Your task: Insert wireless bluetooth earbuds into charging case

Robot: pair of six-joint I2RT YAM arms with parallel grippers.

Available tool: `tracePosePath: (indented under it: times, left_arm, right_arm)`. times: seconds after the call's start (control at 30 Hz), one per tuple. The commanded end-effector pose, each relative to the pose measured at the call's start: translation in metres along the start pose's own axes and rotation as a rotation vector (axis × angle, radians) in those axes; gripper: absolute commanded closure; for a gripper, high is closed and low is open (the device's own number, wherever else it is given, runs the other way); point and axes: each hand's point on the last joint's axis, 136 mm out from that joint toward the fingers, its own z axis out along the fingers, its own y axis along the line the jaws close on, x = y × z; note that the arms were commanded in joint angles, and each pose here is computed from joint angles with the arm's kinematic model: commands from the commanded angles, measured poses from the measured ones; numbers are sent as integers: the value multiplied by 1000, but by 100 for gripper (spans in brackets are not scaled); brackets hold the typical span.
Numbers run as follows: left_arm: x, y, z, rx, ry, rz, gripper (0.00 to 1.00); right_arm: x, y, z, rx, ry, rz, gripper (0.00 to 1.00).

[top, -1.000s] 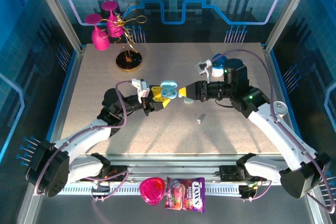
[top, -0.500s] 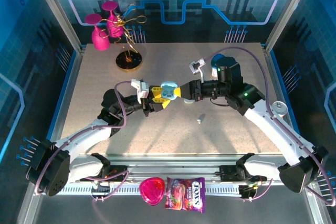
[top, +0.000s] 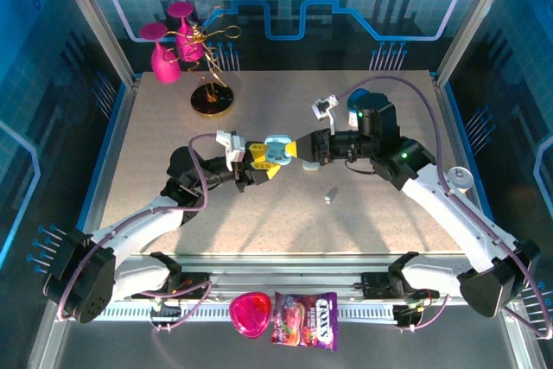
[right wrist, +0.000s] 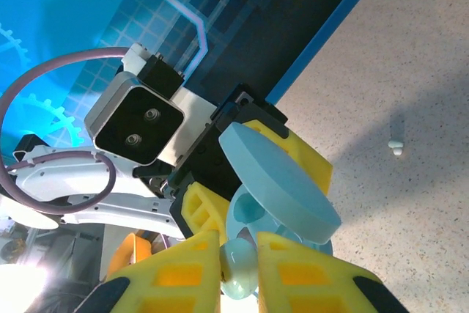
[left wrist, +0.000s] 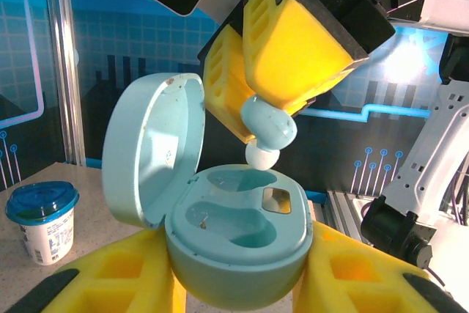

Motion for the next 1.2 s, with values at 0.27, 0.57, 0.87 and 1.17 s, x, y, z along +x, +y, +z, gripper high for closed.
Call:
tracePosePath:
  times: [0.27, 0.57, 0.87, 1.17]
  left_arm:
    - [-15, -11, -3, 43, -47, 17, 69]
    - [-16, -11, -3, 37, -49, 23, 69]
    - [-17, -12, -4, 37, -48, 27, 69]
    - [-17, -13, -4, 40, -44, 32, 69]
  right_arm:
    - [0, 2, 2, 23, 7, -33, 85]
    - [8, -2, 9, 52, 50, -26, 85]
    - [4, -2, 6, 82, 37, -32, 72]
    - [-1, -3, 2, 111, 10, -44, 68]
